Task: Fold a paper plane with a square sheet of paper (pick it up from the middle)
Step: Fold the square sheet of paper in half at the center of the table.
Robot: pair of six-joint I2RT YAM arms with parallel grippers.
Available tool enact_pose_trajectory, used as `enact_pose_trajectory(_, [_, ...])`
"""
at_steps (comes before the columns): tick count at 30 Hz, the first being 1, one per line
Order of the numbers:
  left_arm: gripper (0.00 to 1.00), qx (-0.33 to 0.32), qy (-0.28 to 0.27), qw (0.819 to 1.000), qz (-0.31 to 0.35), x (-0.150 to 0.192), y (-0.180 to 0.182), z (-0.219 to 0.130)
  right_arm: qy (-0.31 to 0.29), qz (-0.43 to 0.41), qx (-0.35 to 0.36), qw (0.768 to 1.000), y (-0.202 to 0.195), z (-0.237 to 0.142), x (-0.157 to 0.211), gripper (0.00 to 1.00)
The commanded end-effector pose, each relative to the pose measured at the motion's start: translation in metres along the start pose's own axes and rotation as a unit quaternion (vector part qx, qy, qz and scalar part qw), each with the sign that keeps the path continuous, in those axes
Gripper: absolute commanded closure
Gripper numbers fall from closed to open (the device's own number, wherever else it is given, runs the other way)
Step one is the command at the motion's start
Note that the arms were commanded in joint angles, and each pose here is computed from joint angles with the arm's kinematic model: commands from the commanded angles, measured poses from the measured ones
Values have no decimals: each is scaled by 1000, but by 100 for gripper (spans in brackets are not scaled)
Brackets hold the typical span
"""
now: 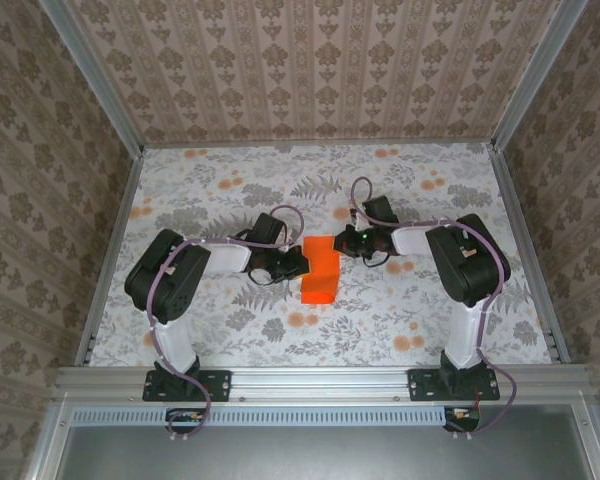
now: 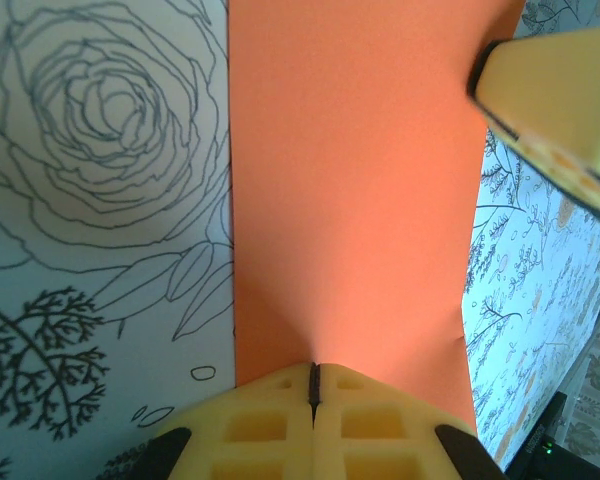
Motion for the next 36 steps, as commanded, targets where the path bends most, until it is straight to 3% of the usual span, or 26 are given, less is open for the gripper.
enact_pose_trajectory(1, [100,-191,153,963,-113,112,100,2,-46,-8,53,998,-20,-16,-20,100])
enact_pose_trajectory(6, [100,-191,153,963,-112,111,100,3,-52,-39,-11,998,22,-31,-15,100])
enact_pose_trajectory(11, [100,-191,153,963,-110,111,99,4,-22,-52,-47,997,46,-18,6,100])
enact_pose_trajectory(16, [100,-192,154,963,-110,111,100,4,3,-28,-36,999,40,9,12,100])
enact_pose_trajectory(22, [100,-193,154,963,-110,112,100,3,-8,-5,-5,1000,19,19,1,100])
enact_pose_trajectory(29, [100,-193,154,963,-112,114,101,3,-59,59,45,996,-27,-1,-41,100])
enact_pose_trajectory(32, [100,-191,153,963,-110,113,101,4,-71,56,26,996,-12,-21,-54,100])
enact_pose_trajectory(36, [100,-189,148,965,-108,111,100,4,-66,25,-2,998,20,-46,-43,100])
Point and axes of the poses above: each hand's point on the last joint's axis, 136 mm out from that joint toward the fingers, its own z axis out along the fingers, its own y axis along the line the jaws close on, x = y × z, the point moved 1 cm from there along -z, back along the fingers, and after that the axes turned 14 degrees about z, right-handed, at the moved point
